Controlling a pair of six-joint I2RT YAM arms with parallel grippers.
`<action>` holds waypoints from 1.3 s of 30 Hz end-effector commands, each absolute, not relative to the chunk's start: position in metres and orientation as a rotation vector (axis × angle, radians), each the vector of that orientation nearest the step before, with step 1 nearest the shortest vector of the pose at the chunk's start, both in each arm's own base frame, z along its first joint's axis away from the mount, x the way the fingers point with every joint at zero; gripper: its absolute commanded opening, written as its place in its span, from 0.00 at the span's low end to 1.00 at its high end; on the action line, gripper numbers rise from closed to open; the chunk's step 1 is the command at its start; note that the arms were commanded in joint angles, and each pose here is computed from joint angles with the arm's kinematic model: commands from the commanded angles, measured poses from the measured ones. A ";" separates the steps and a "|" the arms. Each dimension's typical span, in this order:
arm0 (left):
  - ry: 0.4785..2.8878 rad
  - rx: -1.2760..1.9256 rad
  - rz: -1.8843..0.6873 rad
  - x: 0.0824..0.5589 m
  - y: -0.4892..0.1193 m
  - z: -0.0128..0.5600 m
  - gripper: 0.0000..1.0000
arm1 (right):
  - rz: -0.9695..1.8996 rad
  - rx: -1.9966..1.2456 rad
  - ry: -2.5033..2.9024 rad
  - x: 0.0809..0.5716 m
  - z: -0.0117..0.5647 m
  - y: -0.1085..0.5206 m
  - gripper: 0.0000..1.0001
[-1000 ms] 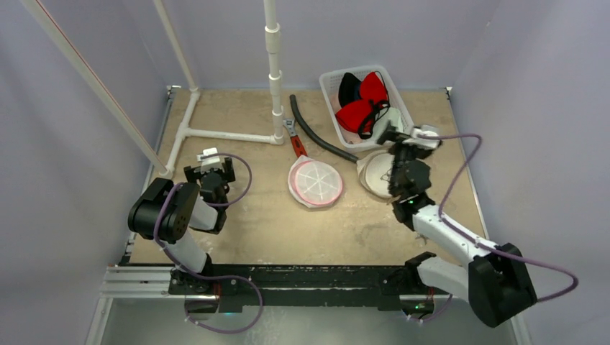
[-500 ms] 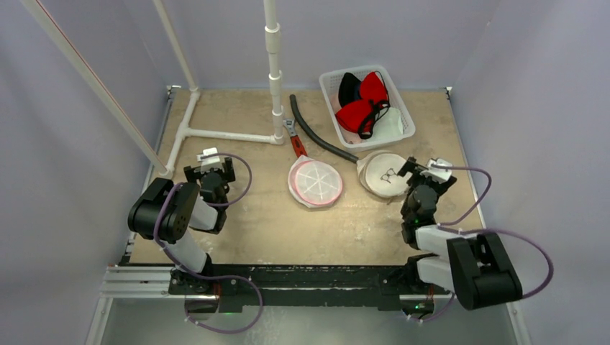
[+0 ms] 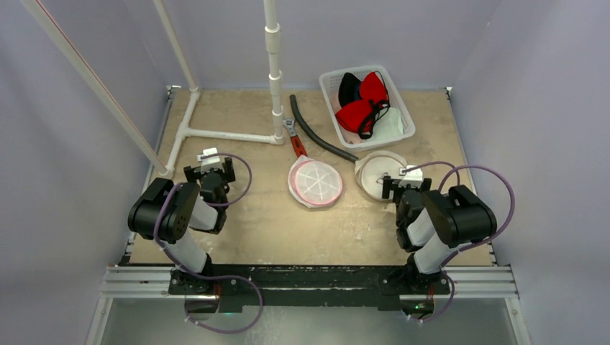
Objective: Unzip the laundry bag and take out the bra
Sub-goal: Reset both arms
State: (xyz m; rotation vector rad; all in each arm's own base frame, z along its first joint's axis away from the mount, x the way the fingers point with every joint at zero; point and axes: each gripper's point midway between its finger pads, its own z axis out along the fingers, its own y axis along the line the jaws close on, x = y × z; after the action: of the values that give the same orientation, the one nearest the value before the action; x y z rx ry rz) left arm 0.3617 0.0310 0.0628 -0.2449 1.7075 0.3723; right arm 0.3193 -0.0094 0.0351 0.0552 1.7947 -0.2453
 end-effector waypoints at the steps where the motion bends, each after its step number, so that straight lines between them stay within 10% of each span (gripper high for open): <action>1: 1.626 -0.294 0.339 0.371 0.032 0.083 0.99 | -0.149 0.077 1.269 0.340 0.166 0.005 0.98; 39: 1.625 -0.292 0.339 0.370 0.031 0.083 0.99 | -0.073 0.076 1.500 0.393 0.133 0.002 0.98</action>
State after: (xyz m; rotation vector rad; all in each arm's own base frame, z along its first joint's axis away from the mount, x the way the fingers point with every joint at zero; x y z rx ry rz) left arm 0.3617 0.0310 0.0628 -0.2449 1.7075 0.3723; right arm 0.3866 -0.0008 0.1120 0.0802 1.5630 -0.1057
